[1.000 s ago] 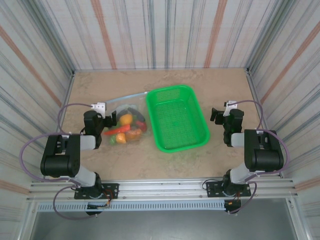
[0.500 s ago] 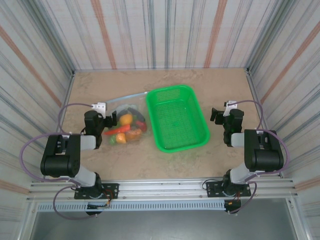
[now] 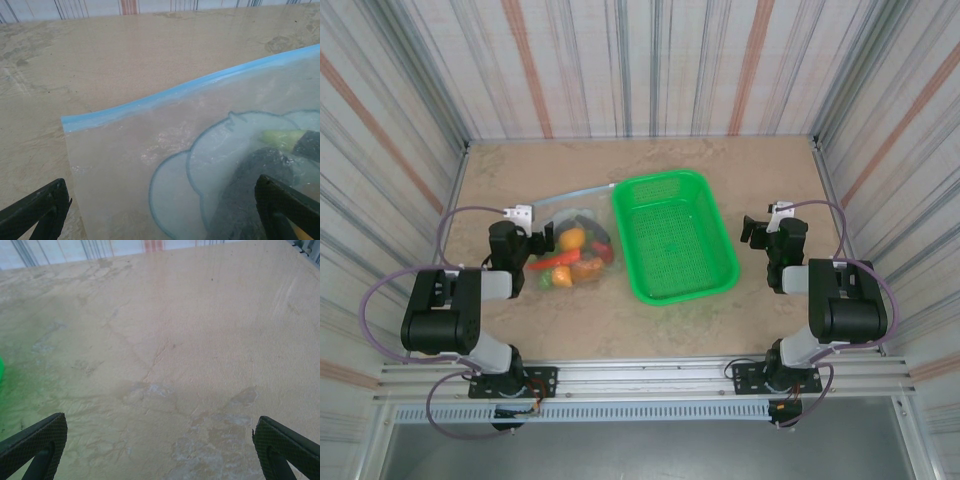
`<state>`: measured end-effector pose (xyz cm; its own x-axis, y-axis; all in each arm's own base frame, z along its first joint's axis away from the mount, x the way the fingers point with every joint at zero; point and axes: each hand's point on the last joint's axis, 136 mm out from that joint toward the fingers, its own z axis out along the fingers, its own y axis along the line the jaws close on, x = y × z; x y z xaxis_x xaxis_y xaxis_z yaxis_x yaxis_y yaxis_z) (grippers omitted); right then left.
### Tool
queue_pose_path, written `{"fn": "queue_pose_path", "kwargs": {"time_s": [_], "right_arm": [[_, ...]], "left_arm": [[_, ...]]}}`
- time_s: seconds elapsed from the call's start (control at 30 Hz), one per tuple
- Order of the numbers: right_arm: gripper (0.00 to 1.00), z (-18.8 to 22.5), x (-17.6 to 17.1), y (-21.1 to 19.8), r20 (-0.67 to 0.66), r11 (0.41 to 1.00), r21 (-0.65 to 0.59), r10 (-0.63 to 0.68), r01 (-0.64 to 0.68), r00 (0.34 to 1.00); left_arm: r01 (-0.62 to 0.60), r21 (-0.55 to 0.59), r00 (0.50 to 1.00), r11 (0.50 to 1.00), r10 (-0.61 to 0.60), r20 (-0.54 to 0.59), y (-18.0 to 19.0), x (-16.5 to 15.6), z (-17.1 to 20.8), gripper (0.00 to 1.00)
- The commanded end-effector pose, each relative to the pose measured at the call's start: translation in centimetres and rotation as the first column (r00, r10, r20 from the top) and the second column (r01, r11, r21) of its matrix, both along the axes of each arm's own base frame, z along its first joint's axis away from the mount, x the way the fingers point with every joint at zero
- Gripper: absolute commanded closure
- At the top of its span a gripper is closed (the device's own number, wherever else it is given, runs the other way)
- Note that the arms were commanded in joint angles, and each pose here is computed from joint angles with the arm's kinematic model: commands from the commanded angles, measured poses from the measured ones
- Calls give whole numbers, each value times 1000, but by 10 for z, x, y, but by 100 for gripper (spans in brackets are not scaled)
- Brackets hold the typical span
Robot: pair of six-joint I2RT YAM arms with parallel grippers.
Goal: Place the food in the zip-top bag and seal the zipper
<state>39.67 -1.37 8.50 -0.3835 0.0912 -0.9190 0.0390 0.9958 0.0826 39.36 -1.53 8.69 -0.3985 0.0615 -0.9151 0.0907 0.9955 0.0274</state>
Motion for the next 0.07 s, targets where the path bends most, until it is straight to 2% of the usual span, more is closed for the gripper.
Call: {"fn": "queue_pose_path", "kwargs": {"time_s": [0.0, 0.03], "right_arm": [[1, -3, -3, -1, -11, 1000, 13, -12, 12, 1000], [1, -4, -3, -2, -13, 1000, 13, -12, 12, 1000]], "left_arm": [[11, 6, 1000, 1000, -11, 14, 1, 1, 4, 1], [10, 11, 1000, 1000, -10, 18, 1, 2, 5, 1]]}}
